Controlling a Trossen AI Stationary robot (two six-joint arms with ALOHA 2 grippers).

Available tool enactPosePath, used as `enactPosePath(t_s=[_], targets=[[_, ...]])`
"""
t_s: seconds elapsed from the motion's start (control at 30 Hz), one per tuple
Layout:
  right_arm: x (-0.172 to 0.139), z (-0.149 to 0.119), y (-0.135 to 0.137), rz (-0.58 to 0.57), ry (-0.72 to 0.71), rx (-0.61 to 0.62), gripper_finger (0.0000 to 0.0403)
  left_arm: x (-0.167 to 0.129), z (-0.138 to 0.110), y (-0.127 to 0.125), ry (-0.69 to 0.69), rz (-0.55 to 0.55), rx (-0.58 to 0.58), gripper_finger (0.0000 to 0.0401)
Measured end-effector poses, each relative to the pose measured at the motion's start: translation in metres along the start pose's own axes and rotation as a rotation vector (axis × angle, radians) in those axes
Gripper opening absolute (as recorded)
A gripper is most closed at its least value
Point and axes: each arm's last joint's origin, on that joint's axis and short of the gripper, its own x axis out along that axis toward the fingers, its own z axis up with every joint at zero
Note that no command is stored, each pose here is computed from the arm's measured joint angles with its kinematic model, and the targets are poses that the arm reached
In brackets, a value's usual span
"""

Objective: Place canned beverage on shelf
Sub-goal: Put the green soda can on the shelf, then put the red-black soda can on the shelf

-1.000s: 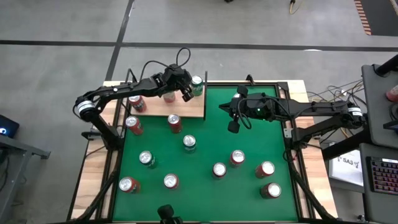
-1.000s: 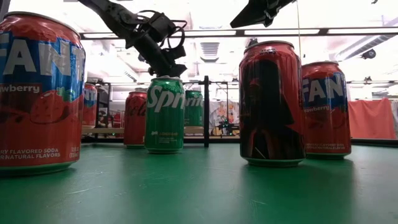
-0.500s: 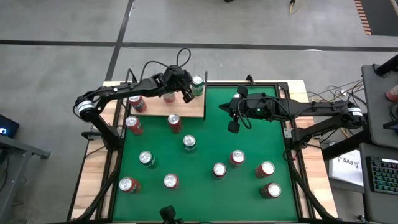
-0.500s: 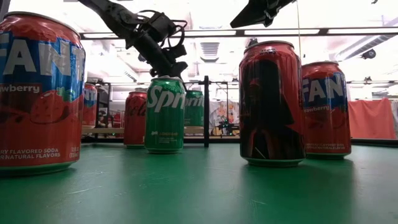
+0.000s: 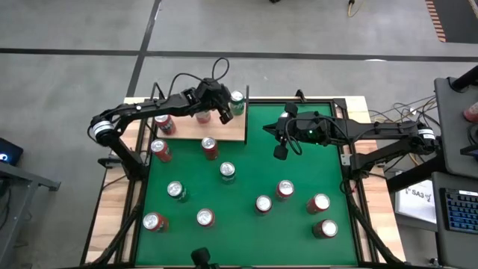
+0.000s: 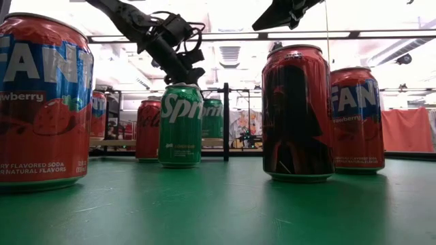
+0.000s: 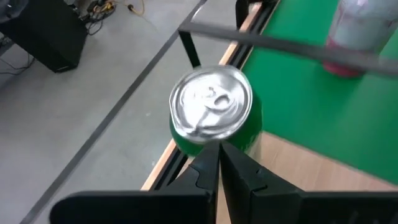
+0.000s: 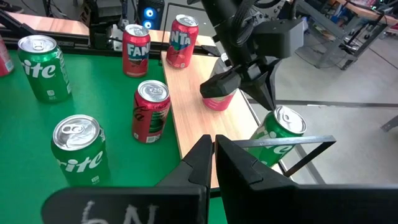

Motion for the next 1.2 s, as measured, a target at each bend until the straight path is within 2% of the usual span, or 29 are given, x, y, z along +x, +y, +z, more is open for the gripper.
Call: enactPosePath(t_s=[0.2,0.47,0.77,1.2], targets=[[0.0,0.0,0.0,0.0,0.0,-0.003,0.0012,0.001,-0.003,0.0,0.03,0.007,0.042,0.0],[0.0,0.0,0.0,-0.006,0.002,-0.003,0.0012,0.018,-0.004,-0.003,0.033,0.007,0.043,0.0],[0.0,0.0,0.0,-0.006,0.003,-0.004,0.0012,0.01,-0.001,-0.002,0.092,-0.006,0.025,0.0],[0.0,0.0,0.0,-0.007,-0.001,0.029,0.0012,-0.003,0.005,-0.005,0.091,-0.019,0.024,0.0]])
